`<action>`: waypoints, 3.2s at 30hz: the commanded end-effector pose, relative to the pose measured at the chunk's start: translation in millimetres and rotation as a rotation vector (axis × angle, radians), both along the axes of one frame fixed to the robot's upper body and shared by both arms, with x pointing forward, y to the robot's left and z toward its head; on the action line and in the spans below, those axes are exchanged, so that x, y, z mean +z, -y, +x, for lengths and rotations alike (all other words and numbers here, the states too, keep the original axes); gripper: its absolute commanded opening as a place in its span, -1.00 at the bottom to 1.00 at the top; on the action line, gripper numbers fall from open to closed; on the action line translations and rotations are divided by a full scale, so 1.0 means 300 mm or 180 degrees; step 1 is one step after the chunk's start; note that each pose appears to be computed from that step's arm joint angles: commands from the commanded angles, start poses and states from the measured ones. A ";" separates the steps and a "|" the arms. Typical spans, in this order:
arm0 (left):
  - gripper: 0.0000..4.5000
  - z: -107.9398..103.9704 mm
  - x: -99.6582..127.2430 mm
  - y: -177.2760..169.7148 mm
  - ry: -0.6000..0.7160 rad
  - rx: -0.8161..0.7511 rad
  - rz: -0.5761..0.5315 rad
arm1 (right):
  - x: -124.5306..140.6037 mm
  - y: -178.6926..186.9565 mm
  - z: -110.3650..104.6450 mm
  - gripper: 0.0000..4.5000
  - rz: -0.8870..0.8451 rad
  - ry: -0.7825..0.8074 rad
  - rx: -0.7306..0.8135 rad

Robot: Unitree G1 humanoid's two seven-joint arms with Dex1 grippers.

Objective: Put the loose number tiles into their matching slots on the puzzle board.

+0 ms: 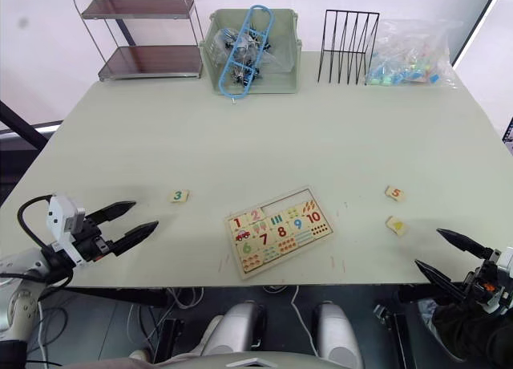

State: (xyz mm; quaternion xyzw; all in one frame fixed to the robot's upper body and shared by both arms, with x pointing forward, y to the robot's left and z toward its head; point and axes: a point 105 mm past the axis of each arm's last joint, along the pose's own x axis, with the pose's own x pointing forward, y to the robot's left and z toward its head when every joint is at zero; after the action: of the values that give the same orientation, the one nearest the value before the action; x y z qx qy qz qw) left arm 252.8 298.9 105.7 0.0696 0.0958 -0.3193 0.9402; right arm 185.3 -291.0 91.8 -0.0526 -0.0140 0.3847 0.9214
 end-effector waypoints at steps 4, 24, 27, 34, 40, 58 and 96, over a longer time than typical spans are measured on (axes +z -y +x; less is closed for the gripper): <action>0.98 0.051 0.029 -0.017 0.0069 -0.0277 0.0253 | 0.043 -0.042 -0.010 1.00 0.0054 0.0158 0.0180; 0.98 0.235 0.074 -0.009 -0.0079 -0.0971 0.0536 | 0.068 -0.097 -0.031 1.00 0.0042 0.0366 0.0311; 0.98 0.237 0.079 0.004 0.0014 -0.0866 0.0325 | 0.067 -0.103 -0.040 1.00 0.0044 0.0384 0.0305; 0.98 0.185 0.082 0.067 0.0181 -0.0149 0.0082 | 0.071 -0.105 -0.044 1.00 0.0057 0.0393 0.0373; 0.98 0.140 0.050 0.094 0.0175 0.0854 0.0226 | 0.070 -0.109 -0.036 1.00 0.0066 0.0379 0.0453; 0.98 0.108 -0.028 0.179 -0.0051 0.2108 0.0071 | 0.085 -0.104 -0.025 1.00 0.0037 0.0346 0.0565; -0.33 0.046 -0.062 0.360 -0.0295 0.1932 0.0047 | 0.093 -0.129 -0.038 1.00 0.0047 0.0401 0.0707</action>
State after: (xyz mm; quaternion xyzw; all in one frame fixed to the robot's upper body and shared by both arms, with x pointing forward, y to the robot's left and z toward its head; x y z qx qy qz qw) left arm 271.5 197.9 78.6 0.0254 0.1689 -0.0183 0.9851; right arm 175.7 -253.3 112.0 -0.0571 -0.0655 0.4760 0.8752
